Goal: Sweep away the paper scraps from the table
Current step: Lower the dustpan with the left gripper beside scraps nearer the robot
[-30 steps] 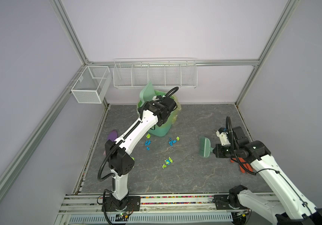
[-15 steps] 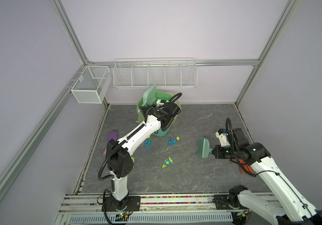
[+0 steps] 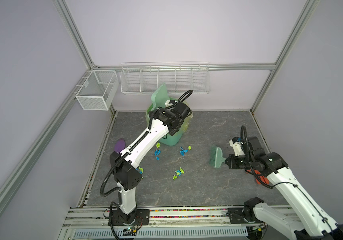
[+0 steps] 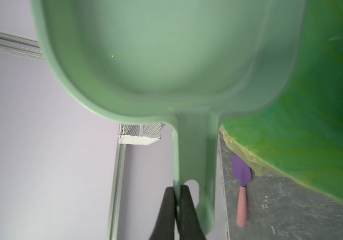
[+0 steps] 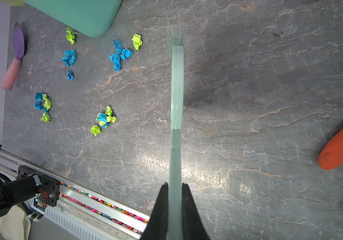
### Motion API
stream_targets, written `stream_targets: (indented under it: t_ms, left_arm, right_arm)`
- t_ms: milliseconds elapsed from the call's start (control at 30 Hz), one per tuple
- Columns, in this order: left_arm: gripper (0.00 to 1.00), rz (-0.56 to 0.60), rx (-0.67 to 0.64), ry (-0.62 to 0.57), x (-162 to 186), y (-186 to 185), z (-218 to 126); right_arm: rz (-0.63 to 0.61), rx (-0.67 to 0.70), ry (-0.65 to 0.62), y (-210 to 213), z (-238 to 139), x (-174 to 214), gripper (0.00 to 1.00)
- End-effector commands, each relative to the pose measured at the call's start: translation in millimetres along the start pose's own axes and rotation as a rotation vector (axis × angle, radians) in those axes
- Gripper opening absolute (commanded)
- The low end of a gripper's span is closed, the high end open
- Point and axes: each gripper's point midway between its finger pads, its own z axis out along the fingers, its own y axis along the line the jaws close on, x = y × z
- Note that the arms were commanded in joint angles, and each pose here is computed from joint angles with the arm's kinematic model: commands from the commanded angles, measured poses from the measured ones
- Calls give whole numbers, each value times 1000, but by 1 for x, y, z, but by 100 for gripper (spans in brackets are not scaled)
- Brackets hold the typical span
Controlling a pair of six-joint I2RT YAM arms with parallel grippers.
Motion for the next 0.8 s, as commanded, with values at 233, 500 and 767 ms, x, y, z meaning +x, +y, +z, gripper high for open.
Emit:
stream_targets:
  t_ms: [233, 500, 767]
  left_arm:
    - [0, -272, 437, 2, 21, 1, -44]
    - [0, -297, 751, 19, 33, -31, -80]
    - [0, -293, 966, 56, 54, -60, -107]
  right_arm:
    - [45, -42, -21, 10, -3, -11, 7]
    - [105, -75, -27, 20, -3, -25, 7]
    - [165, -96, -47, 29, -3, -40, 7]
